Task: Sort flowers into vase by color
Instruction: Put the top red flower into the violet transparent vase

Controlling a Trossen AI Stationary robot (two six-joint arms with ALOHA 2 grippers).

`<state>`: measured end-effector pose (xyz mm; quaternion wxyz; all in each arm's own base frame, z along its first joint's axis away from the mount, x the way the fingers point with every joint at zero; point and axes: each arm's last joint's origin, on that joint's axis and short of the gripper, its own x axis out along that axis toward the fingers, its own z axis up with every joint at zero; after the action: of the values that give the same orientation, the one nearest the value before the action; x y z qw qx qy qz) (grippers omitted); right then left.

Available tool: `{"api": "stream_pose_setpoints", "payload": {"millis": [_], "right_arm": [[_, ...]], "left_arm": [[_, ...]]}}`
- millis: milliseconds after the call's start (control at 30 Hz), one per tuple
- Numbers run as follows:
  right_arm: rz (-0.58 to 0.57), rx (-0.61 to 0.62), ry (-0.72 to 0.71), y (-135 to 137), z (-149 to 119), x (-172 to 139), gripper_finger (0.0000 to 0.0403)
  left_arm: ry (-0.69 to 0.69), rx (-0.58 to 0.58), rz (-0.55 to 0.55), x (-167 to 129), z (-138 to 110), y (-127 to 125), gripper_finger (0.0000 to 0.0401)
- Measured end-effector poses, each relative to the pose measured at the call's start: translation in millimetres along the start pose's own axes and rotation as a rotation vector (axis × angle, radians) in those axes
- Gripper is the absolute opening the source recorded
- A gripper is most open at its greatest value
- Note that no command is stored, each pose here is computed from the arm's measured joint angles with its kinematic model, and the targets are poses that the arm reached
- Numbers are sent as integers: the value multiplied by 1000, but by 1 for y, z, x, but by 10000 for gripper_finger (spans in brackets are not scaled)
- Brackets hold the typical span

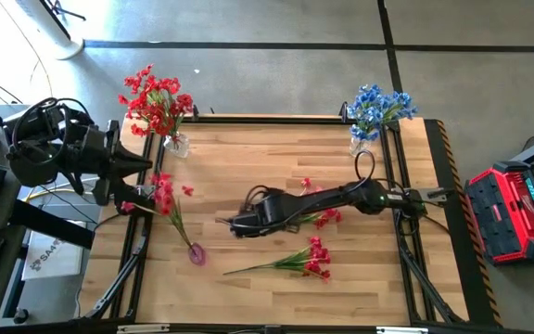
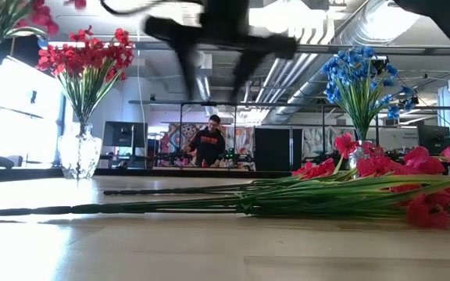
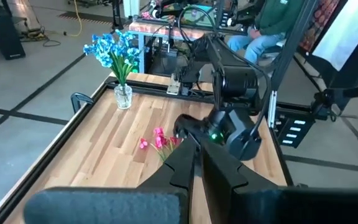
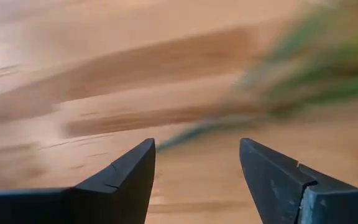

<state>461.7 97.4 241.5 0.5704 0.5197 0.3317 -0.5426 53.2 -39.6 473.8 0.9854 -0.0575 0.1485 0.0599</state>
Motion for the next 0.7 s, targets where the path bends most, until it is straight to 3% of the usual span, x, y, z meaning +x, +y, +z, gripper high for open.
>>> {"api": "stream_pose_setpoints", "payload": {"millis": [100, 233, 433, 700], "right_arm": [[-136, 106, 40, -11, 1, 0, 222], [-158, 222, 78, -11, -3, 9, 222], [-259, 389, 110, -18, -1, 56, 222], [-138, 520, 220, -4, 23, 105, 222]], "left_arm": [[14, 3, -15, 0, 0, -1, 14], [32, 5, -37, 0, -1, -2, 14], [35, 72, -43, 0, -1, -1, 14], [78, 81, -104, 0, -3, -2, 14]]}}
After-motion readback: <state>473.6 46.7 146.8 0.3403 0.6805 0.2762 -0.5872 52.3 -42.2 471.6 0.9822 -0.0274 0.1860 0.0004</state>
